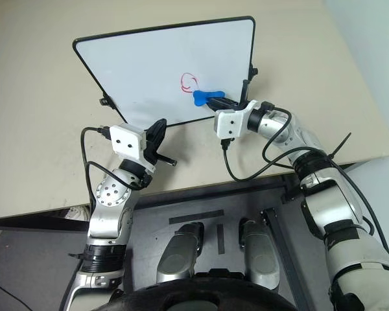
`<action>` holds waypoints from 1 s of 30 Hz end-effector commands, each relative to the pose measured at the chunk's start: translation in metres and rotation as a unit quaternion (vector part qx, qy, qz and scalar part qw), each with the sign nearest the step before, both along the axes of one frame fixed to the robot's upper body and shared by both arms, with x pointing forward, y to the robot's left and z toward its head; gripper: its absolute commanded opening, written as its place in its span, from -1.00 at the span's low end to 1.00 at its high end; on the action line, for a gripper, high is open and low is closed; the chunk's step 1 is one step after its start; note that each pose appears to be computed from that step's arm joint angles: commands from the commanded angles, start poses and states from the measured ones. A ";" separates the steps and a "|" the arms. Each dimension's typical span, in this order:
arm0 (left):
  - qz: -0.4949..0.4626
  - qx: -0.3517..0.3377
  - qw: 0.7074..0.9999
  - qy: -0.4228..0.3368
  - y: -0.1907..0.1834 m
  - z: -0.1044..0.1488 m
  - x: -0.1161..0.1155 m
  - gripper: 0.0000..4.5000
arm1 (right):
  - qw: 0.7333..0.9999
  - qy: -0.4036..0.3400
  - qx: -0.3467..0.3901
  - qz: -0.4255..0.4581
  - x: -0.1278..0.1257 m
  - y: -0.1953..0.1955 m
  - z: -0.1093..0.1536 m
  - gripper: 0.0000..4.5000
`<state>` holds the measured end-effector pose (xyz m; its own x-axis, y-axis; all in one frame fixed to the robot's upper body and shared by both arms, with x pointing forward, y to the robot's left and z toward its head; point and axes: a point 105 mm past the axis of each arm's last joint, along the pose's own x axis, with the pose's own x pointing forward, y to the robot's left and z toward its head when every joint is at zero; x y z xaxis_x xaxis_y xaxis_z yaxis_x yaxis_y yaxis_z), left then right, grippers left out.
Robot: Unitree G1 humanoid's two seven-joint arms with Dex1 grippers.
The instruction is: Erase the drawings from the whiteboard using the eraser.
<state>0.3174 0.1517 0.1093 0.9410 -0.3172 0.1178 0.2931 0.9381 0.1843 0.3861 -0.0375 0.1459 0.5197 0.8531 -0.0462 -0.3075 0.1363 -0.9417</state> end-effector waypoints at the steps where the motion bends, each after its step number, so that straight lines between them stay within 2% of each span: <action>1: -0.009 0.003 1.000 -0.027 -0.004 0.014 -0.002 -1.00 | 0.994 -0.084 0.066 -0.010 0.006 -0.003 0.052 -0.99; 6: -0.009 0.003 1.000 -0.027 -0.005 0.014 -0.001 -1.00 | 0.988 -0.123 0.095 -0.003 0.001 -0.002 0.070 -0.99; 10: -0.010 0.002 1.000 -0.027 -0.005 0.014 -0.001 -1.00 | 0.987 -0.125 0.099 -0.003 0.000 0.000 0.071 -0.99; 18: -0.012 0.002 1.000 -0.026 -0.006 0.013 -0.001 -1.00 | 0.999 -0.031 0.039 0.020 -0.008 0.010 0.016 -0.99; 24: -0.012 0.002 1.000 -0.026 -0.006 0.013 -0.001 -1.00 | 0.999 0.001 0.012 0.030 -0.012 0.013 -0.002 -0.99; 26: -0.013 0.002 1.000 -0.025 -0.006 0.013 -0.001 -1.00 | 1.000 -0.004 0.016 0.026 -0.011 0.013 0.001 -0.99; 30: -0.014 0.001 1.000 -0.025 -0.007 0.013 0.000 -1.00 | 0.997 -0.054 0.047 0.016 -0.007 0.011 0.026 -0.99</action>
<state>0.3177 0.1500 0.1098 0.9385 -0.3240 0.1190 0.2996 0.9359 0.1851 0.3749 -0.0275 0.1377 0.4868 0.8731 -0.0273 -0.3122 0.1448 -0.9389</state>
